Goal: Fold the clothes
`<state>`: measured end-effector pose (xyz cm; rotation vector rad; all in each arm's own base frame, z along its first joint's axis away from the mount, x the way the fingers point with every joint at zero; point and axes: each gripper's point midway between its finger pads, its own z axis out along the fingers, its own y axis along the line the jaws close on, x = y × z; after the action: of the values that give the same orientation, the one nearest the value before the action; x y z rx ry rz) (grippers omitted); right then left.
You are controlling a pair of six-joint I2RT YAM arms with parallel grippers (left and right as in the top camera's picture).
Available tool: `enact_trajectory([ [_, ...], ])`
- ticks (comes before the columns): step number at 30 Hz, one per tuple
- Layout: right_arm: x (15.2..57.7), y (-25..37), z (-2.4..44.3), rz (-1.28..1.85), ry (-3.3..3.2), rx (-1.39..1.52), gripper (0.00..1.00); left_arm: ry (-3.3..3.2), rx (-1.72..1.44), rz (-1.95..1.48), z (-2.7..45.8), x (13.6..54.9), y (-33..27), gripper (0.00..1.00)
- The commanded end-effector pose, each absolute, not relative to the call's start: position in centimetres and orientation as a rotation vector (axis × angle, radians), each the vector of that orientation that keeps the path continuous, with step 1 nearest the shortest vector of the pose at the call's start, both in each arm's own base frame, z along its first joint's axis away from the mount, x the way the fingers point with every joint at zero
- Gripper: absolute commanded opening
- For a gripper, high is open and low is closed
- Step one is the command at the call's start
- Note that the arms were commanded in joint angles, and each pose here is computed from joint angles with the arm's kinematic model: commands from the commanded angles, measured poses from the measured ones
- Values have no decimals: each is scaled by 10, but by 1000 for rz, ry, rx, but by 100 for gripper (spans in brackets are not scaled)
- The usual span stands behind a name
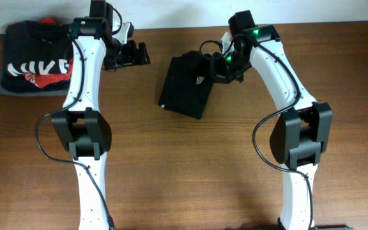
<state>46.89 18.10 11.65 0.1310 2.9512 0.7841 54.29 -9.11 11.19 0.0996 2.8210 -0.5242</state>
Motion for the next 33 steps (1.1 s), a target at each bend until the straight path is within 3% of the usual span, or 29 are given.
enact_trajectory([
  [1, 464, 181, 134, 766, 2943, 153, 4, 2836, 89, -513, 104, 544, -90, 96],
  [7, 453, 160, 122, 581, 3020, 201, 4, 2835, 89, -513, 104, 545, -90, 97],
  [24, 426, 172, 90, 496, 3152, 295, 4, 2836, 89, -513, 104, 545, -90, 97],
  [33, 413, 149, 62, 207, 3188, 445, 4, 2836, 89, -513, 104, 544, -90, 97],
])
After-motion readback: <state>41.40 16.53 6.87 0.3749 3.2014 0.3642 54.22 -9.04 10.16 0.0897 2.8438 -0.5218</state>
